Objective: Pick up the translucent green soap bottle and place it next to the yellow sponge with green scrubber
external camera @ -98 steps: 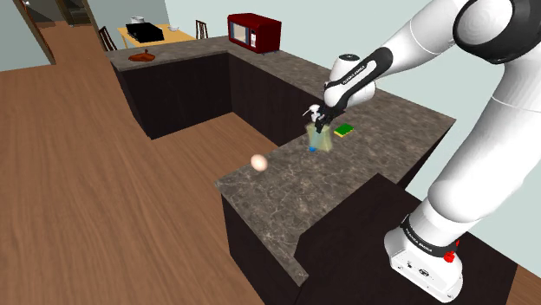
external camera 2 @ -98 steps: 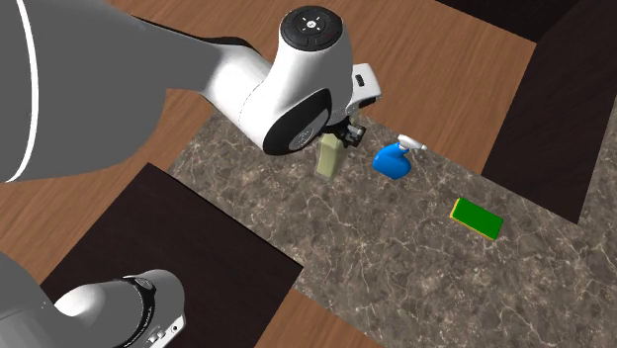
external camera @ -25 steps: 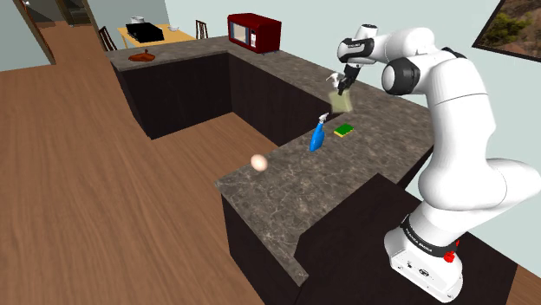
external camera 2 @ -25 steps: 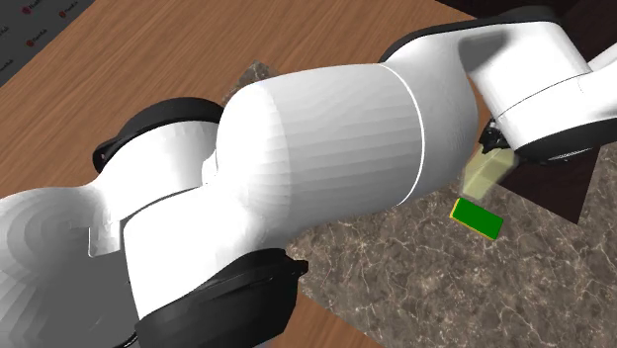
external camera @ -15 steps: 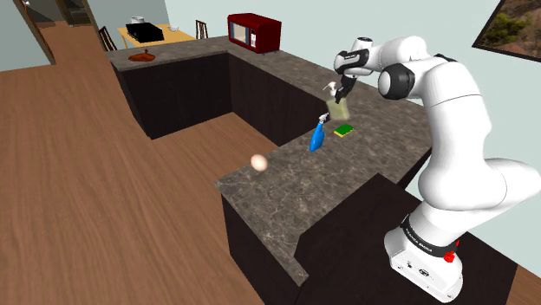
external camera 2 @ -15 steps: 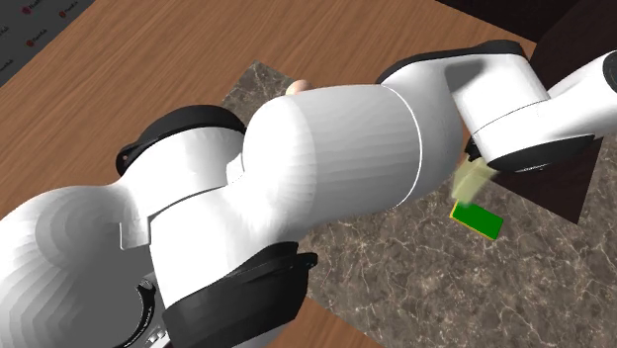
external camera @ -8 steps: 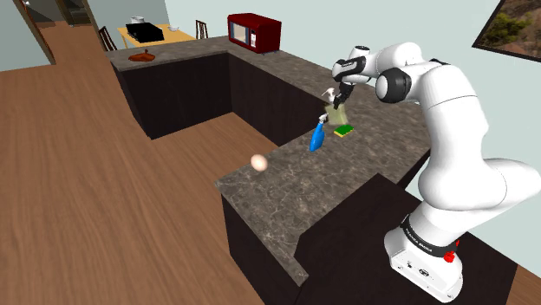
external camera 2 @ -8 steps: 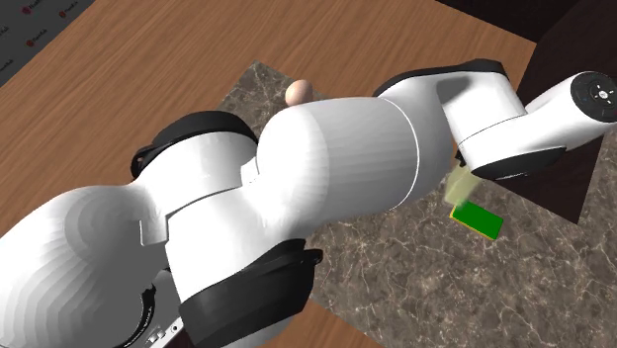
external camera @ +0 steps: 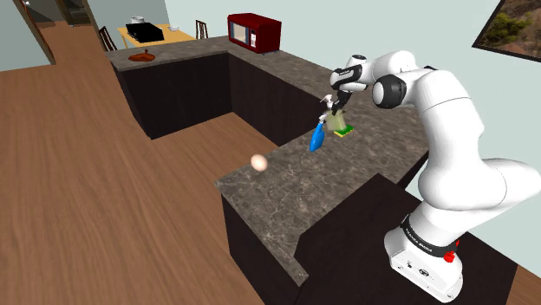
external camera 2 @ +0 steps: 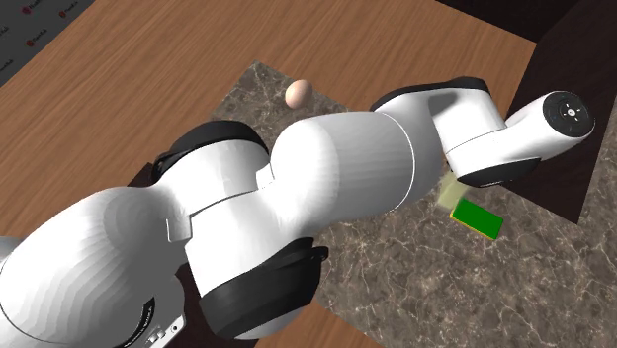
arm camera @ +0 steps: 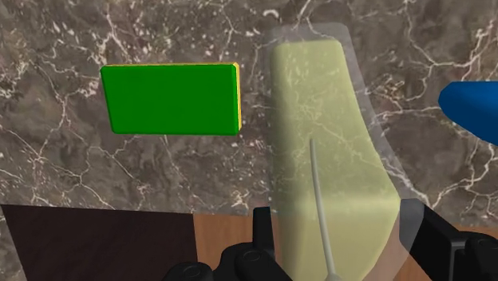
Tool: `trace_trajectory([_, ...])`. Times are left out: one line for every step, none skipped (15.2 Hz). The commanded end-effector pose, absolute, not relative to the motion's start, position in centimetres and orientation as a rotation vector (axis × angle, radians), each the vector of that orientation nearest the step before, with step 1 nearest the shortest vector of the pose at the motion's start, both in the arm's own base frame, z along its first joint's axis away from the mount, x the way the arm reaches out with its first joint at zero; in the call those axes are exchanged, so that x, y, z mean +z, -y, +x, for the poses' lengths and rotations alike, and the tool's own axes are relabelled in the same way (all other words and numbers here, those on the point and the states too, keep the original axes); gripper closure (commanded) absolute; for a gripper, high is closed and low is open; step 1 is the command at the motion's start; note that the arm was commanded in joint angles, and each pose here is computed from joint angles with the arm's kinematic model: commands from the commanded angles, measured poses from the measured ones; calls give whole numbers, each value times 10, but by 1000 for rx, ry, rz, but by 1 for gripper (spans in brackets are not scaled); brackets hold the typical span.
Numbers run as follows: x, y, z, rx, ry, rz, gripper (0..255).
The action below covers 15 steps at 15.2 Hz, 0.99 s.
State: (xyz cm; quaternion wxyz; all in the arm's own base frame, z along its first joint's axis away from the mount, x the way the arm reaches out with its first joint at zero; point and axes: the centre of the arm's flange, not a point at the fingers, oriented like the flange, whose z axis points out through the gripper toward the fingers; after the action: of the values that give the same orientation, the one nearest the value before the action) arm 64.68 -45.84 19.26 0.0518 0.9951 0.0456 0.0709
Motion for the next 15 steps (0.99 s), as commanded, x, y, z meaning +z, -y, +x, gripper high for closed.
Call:
trace_trajectory([182, 459, 646, 217, -138, 3026, 255])
trace_trajectory([177, 459, 646, 217, -138, 3026, 255])
trace_trajectory([171, 459, 646, 217, -138, 3026, 255])
trace_trajectory([166, 459, 646, 217, -138, 3026, 255])
trace_trajectory([161, 459, 646, 217, -138, 3026, 255])
trace_trajectory([156, 459, 646, 217, -138, 3026, 255])
trace_trajectory([150, 459, 646, 217, -138, 3026, 255])
trace_trajectory([145, 459, 646, 217, -138, 3026, 255])
trace_trajectory([140, 459, 646, 217, -138, 3026, 255])
trace_trajectory([134, 459, 646, 217, -138, 3026, 255])
trace_trajectory([128, 459, 646, 217, -138, 3026, 255])
trace_trajectory([128, 459, 646, 217, -138, 3026, 255])
trace_trajectory([128, 459, 646, 217, -138, 3026, 255])
trace_trajectory([128, 459, 646, 217, -138, 3026, 255])
trace_trajectory([128, 459, 646, 217, -138, 3026, 255])
